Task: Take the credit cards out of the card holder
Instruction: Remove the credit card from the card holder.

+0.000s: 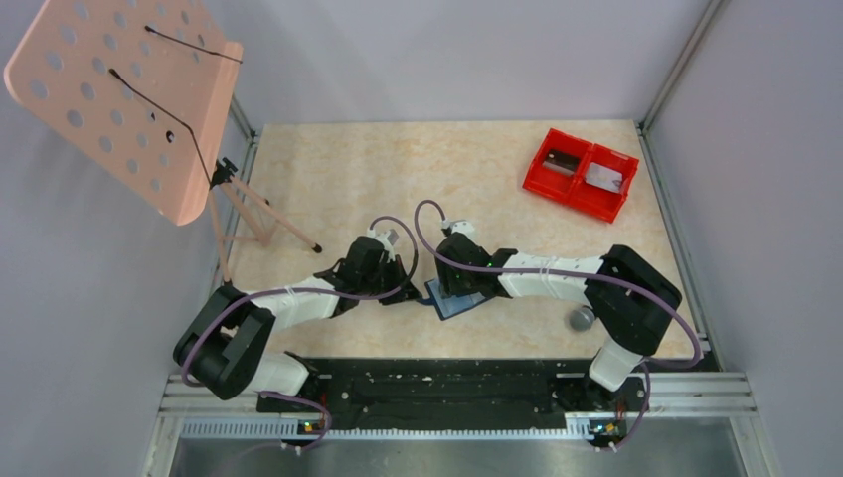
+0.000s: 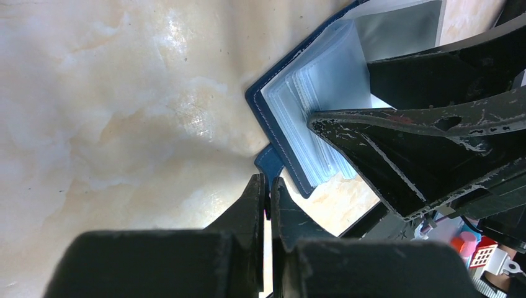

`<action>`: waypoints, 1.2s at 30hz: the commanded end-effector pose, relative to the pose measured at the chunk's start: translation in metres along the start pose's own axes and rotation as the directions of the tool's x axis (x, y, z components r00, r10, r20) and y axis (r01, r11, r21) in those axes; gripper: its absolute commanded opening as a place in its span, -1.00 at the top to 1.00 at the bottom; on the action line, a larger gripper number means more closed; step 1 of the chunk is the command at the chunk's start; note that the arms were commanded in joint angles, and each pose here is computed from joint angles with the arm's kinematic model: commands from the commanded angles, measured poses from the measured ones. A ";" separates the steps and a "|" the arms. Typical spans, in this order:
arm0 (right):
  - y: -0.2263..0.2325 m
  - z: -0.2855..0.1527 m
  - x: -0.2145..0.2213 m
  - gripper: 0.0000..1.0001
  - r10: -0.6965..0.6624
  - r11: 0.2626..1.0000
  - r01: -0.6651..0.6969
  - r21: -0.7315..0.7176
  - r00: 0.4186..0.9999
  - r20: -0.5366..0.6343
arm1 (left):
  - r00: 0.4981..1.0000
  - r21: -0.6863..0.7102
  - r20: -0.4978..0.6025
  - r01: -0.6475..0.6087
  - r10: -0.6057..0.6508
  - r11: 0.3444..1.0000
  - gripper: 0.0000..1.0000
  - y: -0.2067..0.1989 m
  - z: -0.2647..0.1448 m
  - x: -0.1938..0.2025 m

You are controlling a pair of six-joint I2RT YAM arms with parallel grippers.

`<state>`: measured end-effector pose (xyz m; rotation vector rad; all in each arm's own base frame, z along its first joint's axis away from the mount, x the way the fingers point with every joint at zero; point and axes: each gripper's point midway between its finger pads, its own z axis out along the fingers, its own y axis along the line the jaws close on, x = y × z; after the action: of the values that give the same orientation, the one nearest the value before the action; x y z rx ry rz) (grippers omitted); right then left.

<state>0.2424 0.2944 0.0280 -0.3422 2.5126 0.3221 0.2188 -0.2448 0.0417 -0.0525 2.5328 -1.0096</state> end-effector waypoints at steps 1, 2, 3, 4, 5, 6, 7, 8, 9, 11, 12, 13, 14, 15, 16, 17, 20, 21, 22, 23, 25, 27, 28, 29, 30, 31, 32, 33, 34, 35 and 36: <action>0.003 -0.010 -0.014 0.15 -0.007 1.000 0.007 0.012 0.999 0.039 | 0.999 0.013 0.035 -0.026 0.025 1.000 1.00 -0.005 -0.003 -0.006; 0.003 -0.012 -0.016 0.10 -0.006 1.000 0.006 0.012 0.999 0.042 | 0.999 0.012 0.035 -0.025 0.025 1.000 1.00 -0.005 -0.004 -0.006; 0.002 -0.012 -0.016 0.03 -0.005 1.000 0.004 0.015 0.999 0.044 | 0.999 0.010 0.034 -0.026 0.026 1.000 1.00 -0.004 -0.004 -0.005; 0.003 -0.014 -0.017 -0.03 -0.005 1.000 0.005 0.012 0.999 0.047 | 0.999 0.009 0.035 -0.026 0.026 1.000 1.00 -0.004 -0.004 -0.005; 0.003 -0.015 -0.018 -0.05 -0.005 1.000 0.005 0.007 0.999 0.049 | 0.999 0.008 0.035 -0.026 0.026 1.000 1.00 -0.003 -0.004 -0.005; 0.004 -0.016 -0.019 -0.05 -0.005 1.000 0.005 0.003 0.999 0.051 | 0.999 0.008 0.037 -0.025 0.025 1.000 1.00 -0.003 -0.004 -0.006; 0.004 -0.017 -0.019 -0.04 -0.005 1.000 0.005 0.001 0.999 0.051 | 0.999 0.009 0.036 -0.026 0.026 1.000 1.00 -0.004 -0.004 -0.006; 0.005 -0.017 -0.019 0.00 -0.007 1.000 0.007 -0.001 0.999 0.050 | 0.999 0.008 0.035 -0.026 0.026 1.000 1.00 -0.003 -0.004 -0.005; 0.005 -0.017 -0.019 0.02 -0.007 1.000 0.007 -0.003 0.999 0.049 | 0.999 0.010 0.037 -0.026 0.026 1.000 1.00 -0.004 -0.004 -0.006; 0.007 -0.017 -0.019 -0.10 -0.004 1.000 0.005 -0.010 0.999 0.046 | 0.999 0.009 0.036 -0.027 0.027 1.000 1.00 -0.004 -0.003 -0.006; 0.008 -0.017 -0.018 -0.24 -0.005 1.000 0.006 -0.014 0.999 0.045 | 0.999 0.009 0.037 -0.028 0.027 1.000 1.00 -0.004 -0.004 -0.006; 0.008 -0.017 -0.019 -0.30 -0.004 1.000 0.005 -0.016 0.999 0.045 | 0.999 0.010 0.037 -0.028 0.028 1.000 1.00 -0.004 -0.004 -0.006; 0.008 -0.018 -0.019 -0.31 -0.003 1.000 0.004 -0.017 0.999 0.047 | 0.999 0.010 0.037 -0.028 0.027 1.000 1.00 -0.004 -0.004 -0.006; 0.009 -0.018 -0.019 -0.26 -0.004 1.000 0.005 -0.019 0.999 0.048 | 0.999 0.009 0.036 -0.028 0.027 1.000 1.00 -0.004 -0.004 -0.006; 0.009 -0.019 -0.021 -0.16 -0.002 1.000 0.003 -0.021 0.999 0.051 | 0.999 0.010 0.037 -0.028 0.028 1.000 1.00 -0.004 -0.004 -0.006; 0.009 -0.019 -0.021 -0.03 -0.002 1.000 0.003 -0.021 0.999 0.050 | 0.999 0.010 0.036 -0.028 0.028 1.000 1.00 -0.004 -0.004 -0.006; 0.008 -0.020 -0.021 0.41 -0.005 1.000 0.006 -0.018 0.999 0.053 | 0.999 0.009 0.039 -0.028 0.028 1.000 1.00 -0.004 -0.004 -0.006; 0.007 -0.020 -0.021 0.47 -0.006 1.000 0.006 -0.016 0.998 0.055 | 0.999 0.010 0.039 -0.029 0.029 1.000 1.00 -0.004 -0.005 -0.006; 0.007 -0.019 -0.021 0.48 -0.006 1.000 0.007 -0.013 0.999 0.053 | 0.999 0.011 0.040 -0.031 0.030 0.999 1.00 -0.004 -0.005 -0.006; 0.006 -0.020 -0.021 0.49 -0.007 1.000 0.008 -0.009 0.999 0.053 | 0.999 0.011 0.040 -0.030 0.030 0.999 1.00 -0.004 -0.005 -0.006; 0.004 -0.021 -0.021 0.42 -0.006 1.000 0.006 0.001 0.998 0.055 | 0.999 0.010 0.042 -0.032 0.031 0.999 1.00 -0.004 -0.005 -0.006; 0.003 -0.022 -0.023 0.34 -0.005 1.000 0.005 0.009 0.998 0.061 | 0.999 0.009 0.042 -0.033 0.032 0.999 1.00 -0.003 -0.005 -0.006; 0.002 -0.023 -0.024 0.29 -0.004 1.000 0.004 0.011 0.998 0.064 | 0.999 0.008 0.042 -0.031 0.031 0.999 1.00 -0.003 -0.005 -0.006; 0.002 -0.024 -0.024 0.23 -0.005 1.000 0.004 0.013 0.998 0.067 | 0.999 0.008 0.040 -0.031 0.030 0.999 1.00 -0.003 -0.005 -0.005; 0.001 -0.024 -0.024 0.17 -0.005 1.000 0.004 0.017 0.998 0.065 | 0.999 0.009 0.040 -0.031 0.031 0.999 1.00 -0.003 -0.005 -0.005; 0.000 -0.024 -0.024 0.13 -0.005 1.000 0.004 0.019 0.998 0.064 | 0.999 0.009 0.040 -0.032 0.031 0.999 1.00 -0.003 -0.005 -0.005; 0.000 -0.025 -0.024 0.10 -0.005 1.000 0.004 0.021 0.998 0.065 | 0.999 0.009 0.040 -0.031 0.031 0.999 1.00 -0.003 -0.005 -0.005; -0.001 -0.025 -0.024 0.07 -0.005 1.000 0.004 0.023 0.998 0.066 | 0.999 0.009 0.040 -0.031 0.031 0.999 1.00 -0.003 -0.005 -0.005; -0.002 -0.026 -0.024 0.05 -0.004 1.000 0.003 0.026 0.998 0.068 | 0.999 0.008 0.040 -0.031 0.031 0.999 1.00 -0.003 -0.006 -0.005; -0.003 -0.027 -0.024 0.04 -0.002 1.000 0.000 0.027 0.998 0.069 | 0.999 0.007 0.040 -0.031 0.031 0.999 1.00 -0.002 -0.005 -0.004; -0.004 -0.027 -0.025 0.04 0.000 1.000 -0.002 0.028 0.997 0.071 | 0.999 0.008 0.043 -0.032 0.031 0.999 1.00 -0.003 -0.006 -0.005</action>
<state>0.2400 0.2824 0.0355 -0.3443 2.5141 0.2717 0.2177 -0.2410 0.0402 -0.0561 2.5324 -0.9873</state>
